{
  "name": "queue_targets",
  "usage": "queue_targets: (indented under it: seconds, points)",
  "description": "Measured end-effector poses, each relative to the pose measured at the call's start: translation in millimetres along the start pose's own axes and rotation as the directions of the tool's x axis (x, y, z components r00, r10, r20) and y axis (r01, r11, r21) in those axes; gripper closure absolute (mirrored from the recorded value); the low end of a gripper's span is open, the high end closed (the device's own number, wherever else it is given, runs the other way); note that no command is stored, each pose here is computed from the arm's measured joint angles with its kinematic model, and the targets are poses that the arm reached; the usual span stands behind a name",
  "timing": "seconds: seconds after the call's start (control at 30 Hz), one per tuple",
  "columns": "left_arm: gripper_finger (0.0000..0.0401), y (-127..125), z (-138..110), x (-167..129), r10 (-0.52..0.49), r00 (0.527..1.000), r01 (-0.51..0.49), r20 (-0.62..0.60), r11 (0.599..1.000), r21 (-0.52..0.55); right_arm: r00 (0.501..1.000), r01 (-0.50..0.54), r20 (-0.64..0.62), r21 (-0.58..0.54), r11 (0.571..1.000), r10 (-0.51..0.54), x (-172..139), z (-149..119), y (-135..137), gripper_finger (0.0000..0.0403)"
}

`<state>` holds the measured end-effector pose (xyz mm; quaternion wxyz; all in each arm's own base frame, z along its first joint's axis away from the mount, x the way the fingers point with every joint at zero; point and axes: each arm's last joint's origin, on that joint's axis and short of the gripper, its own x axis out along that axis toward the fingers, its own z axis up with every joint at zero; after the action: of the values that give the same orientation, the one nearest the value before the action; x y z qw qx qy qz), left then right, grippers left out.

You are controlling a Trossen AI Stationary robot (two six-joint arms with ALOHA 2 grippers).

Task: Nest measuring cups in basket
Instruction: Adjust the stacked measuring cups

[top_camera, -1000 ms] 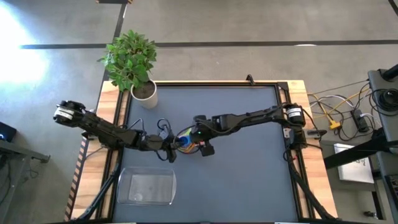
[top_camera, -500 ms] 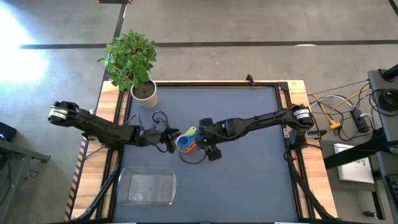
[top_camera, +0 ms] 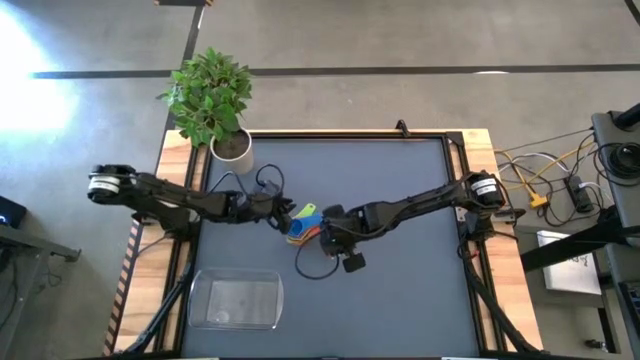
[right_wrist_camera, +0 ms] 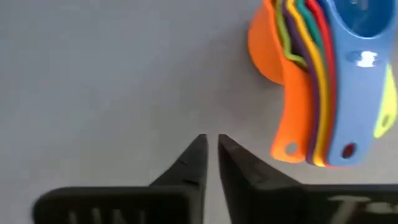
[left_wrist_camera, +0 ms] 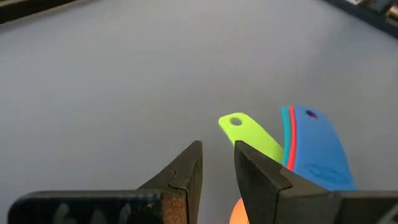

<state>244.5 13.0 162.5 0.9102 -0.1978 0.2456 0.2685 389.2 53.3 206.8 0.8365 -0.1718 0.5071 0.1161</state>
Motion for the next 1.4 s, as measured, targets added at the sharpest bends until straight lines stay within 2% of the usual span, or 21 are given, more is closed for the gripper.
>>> queue_targets:
  seconds: [0.07,0.2,0.43,0.63,0.77,0.93,1.23,1.4]
  points:
    - [0.0326,1.0,-0.9,4.0,-0.023,0.999,0.024,-0.025,1.000,0.021,1.000,-0.013,0.004,-0.009,1.000,0.013,2.3,-2.1,0.0,0.0385]
    - [0.0326,2.7,-2.8,12.9,-0.075,0.995,0.076,-0.067,0.997,0.013,1.000,-0.007,0.008,0.003,1.000,0.007,7.5,-7.8,-6.3,0.0393]
    - [0.0326,15.0,-9.5,27.4,-0.009,0.993,0.001,-0.118,0.998,-0.061,1.000,0.017,0.011,0.058,0.998,-0.017,17.8,-22.7,-22.3,0.0394]
    - [0.0343,20.0,-9.9,36.7,0.034,0.986,-0.044,-0.165,0.997,-0.061,0.999,0.033,0.040,0.073,0.997,-0.036,26.2,-29.8,-30.4,0.0394]
    - [0.0364,14.3,-1.5,41.3,0.014,0.987,-0.019,-0.162,0.999,-0.032,0.993,-0.006,0.118,0.079,0.997,-0.003,30.3,-25.7,-35.8,0.0394]
    - [0.0381,7.2,6.9,44.6,-0.012,0.980,0.015,-0.199,1.000,0.010,0.990,-0.022,0.143,0.079,0.997,0.010,35.4,-23.8,-38.5,0.0394]
    - [0.0393,-2.6,12.8,55.0,-0.083,0.964,0.093,-0.254,0.995,0.029,0.988,0.025,0.150,0.110,0.994,-0.041,33.6,-25.3,-52.3,0.0394]
    - [0.0393,-5.2,7.1,66.4,-0.105,0.943,0.124,-0.315,0.991,0.041,0.986,0.034,0.157,0.122,0.992,-0.053,33.5,-26.6,-57.4,0.0394]
